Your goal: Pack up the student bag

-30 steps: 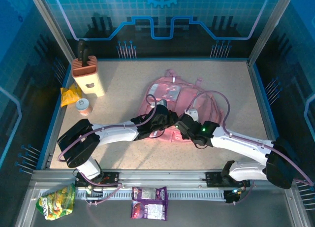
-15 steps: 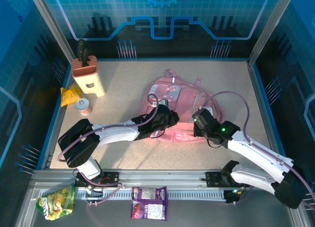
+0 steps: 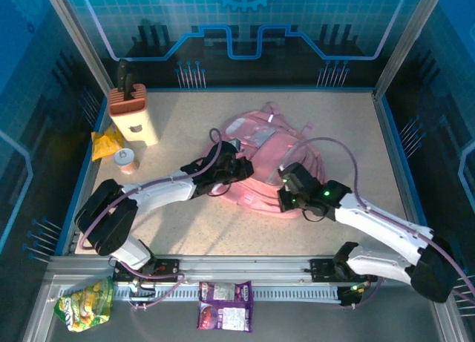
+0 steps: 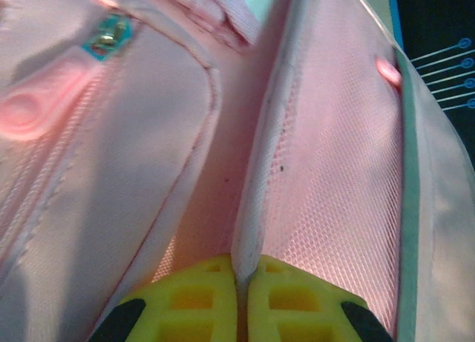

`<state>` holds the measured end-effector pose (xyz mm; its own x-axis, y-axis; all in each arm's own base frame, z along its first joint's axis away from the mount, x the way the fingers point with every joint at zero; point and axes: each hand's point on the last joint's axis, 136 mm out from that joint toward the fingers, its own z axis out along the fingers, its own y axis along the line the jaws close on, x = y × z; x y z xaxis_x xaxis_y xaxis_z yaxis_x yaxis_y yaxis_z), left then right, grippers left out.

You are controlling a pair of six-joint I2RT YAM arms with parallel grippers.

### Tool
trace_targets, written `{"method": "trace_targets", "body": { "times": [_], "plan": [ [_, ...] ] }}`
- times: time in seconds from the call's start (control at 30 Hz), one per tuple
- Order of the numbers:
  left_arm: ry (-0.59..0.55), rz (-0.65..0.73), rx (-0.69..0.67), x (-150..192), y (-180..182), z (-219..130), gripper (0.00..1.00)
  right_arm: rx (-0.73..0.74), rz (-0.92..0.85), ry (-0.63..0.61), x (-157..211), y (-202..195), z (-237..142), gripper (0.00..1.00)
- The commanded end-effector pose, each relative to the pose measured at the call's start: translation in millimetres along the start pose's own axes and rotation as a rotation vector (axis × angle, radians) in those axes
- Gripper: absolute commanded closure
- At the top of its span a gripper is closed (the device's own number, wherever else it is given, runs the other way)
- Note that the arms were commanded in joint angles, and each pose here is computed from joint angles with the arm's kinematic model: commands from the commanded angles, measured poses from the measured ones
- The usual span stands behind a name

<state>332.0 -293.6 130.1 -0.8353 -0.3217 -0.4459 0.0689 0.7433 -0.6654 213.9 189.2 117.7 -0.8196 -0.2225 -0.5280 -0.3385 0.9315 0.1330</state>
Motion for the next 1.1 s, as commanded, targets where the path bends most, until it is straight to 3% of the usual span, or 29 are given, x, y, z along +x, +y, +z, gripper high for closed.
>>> {"method": "trace_targets", "body": {
  "times": [0.0,0.13,0.27,0.43,0.57,0.77,1.07],
  "plan": [
    [-0.129,0.045,-0.078,-53,24,-17,0.96,-0.101,-0.028,0.051,1,45,4,1.00],
    [-0.140,0.054,-0.107,-72,35,-26,0.90,-0.187,0.012,0.006,-27,89,16,1.00],
    [-0.153,0.081,-0.136,-72,34,-50,0.64,-0.185,0.013,0.000,-37,98,27,1.00],
    [-0.165,-0.029,-0.093,-50,40,-84,0.49,-0.194,-0.007,0.014,-25,96,28,1.00],
    [-0.191,-0.246,-0.064,-19,56,-99,0.43,-0.206,0.003,0.026,-16,93,28,1.00],
    [-0.235,-0.368,-0.008,19,43,-95,0.39,-0.186,-0.012,0.028,-9,87,29,1.00],
    [-0.263,-0.399,0.087,20,-2,-65,0.42,-0.190,-0.041,0.005,-13,89,22,1.00]
  ]
}}
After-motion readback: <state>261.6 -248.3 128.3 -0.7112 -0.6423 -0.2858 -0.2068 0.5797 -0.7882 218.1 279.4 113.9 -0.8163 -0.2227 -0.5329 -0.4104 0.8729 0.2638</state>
